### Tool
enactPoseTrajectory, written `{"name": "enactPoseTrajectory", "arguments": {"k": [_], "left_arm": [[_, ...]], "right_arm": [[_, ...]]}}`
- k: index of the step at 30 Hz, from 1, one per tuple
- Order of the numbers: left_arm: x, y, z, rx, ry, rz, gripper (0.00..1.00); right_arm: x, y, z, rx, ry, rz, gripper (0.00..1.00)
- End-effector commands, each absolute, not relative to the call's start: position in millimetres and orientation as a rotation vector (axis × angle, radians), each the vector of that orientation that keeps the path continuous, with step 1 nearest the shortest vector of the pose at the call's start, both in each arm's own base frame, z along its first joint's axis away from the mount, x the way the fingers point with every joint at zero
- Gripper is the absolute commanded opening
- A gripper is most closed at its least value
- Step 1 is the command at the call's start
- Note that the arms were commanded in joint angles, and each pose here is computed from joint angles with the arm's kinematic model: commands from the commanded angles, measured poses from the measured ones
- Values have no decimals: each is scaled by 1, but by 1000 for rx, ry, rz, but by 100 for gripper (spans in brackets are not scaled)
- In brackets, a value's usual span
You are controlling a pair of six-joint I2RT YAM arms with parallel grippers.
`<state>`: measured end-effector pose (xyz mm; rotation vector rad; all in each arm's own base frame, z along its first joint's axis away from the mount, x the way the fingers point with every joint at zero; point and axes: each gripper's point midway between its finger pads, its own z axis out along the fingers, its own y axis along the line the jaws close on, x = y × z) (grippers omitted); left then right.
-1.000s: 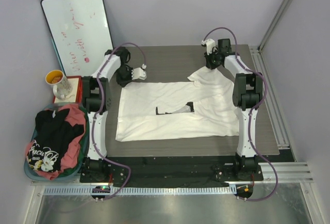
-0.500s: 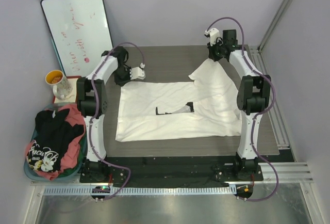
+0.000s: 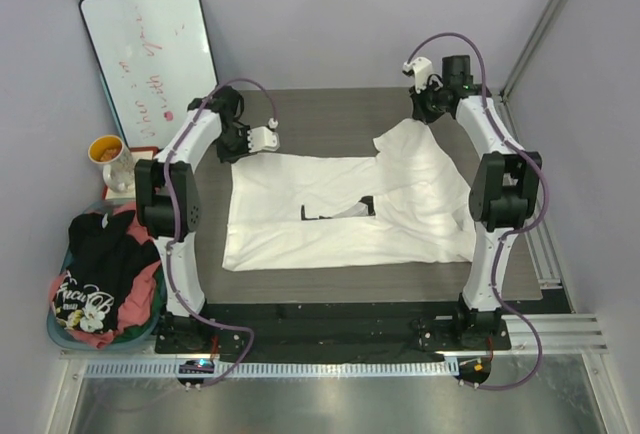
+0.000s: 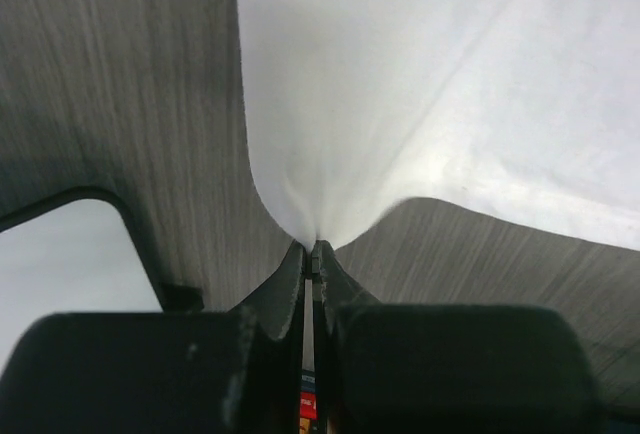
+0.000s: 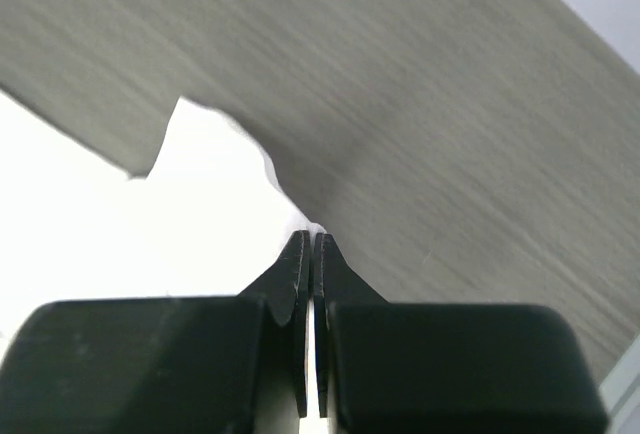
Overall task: Fold and stack the t-shirts
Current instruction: Fold the other side of the tshirt into a rectangle
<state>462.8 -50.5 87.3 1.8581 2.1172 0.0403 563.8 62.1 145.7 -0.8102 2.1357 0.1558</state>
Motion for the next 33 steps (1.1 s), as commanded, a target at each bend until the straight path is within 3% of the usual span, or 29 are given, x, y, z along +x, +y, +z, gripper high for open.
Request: {"name": "enactPoseTrajectory", "arguments": {"k": [1, 7, 14, 21, 33], "left_arm": [[446, -40, 115, 1873, 2086, 85, 0], [410, -35, 121, 1923, 2099, 40, 0], [372, -39, 125, 1978, 2110, -93, 0], [322, -37, 122, 2137, 2102, -267, 0], [279, -43, 113, 2261, 2092, -444, 0]], "right_arm": [[524, 54, 206, -901, 2075, 155, 1], [452, 26, 211, -1081, 2155, 181, 1], [376, 29, 176, -1300, 2262, 315, 1], [333, 30, 160, -1476, 2285, 372, 1], [277, 15, 159, -1775, 2276, 394, 1]]}}
